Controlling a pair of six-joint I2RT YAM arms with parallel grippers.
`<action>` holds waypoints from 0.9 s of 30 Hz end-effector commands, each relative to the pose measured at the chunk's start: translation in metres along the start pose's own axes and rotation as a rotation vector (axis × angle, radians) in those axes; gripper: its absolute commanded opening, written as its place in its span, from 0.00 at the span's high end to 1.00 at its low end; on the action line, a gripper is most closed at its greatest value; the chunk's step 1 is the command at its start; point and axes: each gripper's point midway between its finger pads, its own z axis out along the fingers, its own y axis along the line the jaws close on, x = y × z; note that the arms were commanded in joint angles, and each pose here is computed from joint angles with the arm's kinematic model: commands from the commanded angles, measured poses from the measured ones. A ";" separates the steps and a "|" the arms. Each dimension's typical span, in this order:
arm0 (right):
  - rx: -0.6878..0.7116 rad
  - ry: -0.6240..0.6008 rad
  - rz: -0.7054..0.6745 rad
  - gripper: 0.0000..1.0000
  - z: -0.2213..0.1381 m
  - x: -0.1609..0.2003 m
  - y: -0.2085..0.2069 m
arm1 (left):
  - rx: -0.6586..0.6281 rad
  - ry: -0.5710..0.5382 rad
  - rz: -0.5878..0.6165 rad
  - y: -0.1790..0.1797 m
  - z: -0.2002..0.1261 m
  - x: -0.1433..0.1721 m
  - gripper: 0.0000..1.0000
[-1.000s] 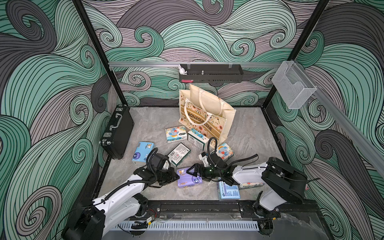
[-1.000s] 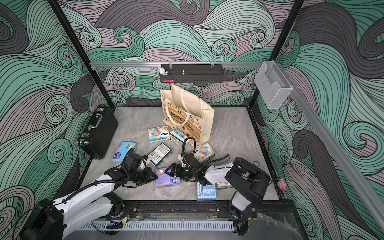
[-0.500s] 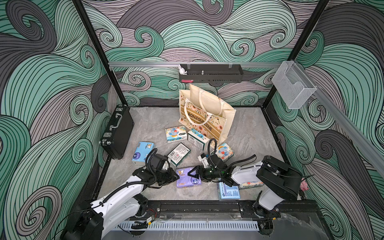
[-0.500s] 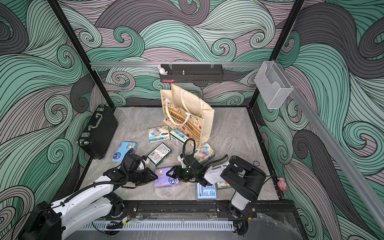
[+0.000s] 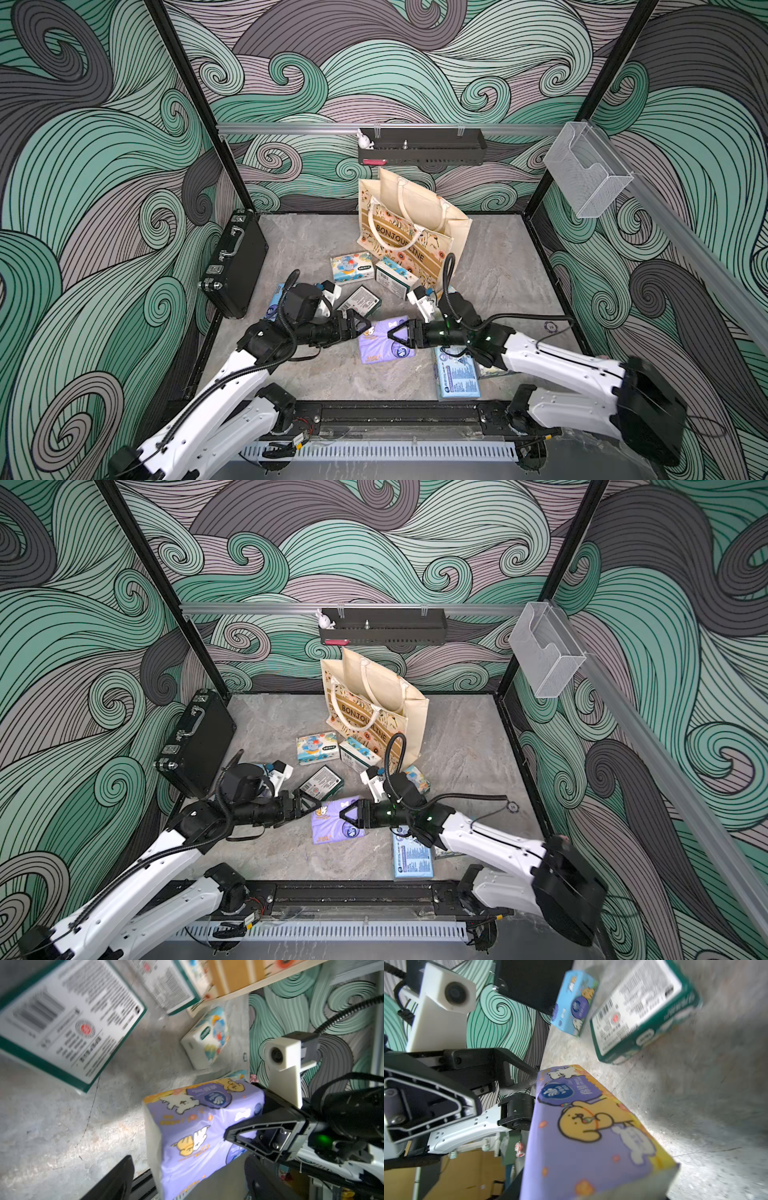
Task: Put tissues into the canvas bag
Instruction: Pick up the pack of facial tissues from the center of the board, then place the pack of facial tissues in the canvas bag.
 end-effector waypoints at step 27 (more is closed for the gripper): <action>1.010 -0.333 -0.910 0.55 -0.157 -0.291 0.053 | -0.033 0.009 0.290 -0.004 -0.027 0.006 0.05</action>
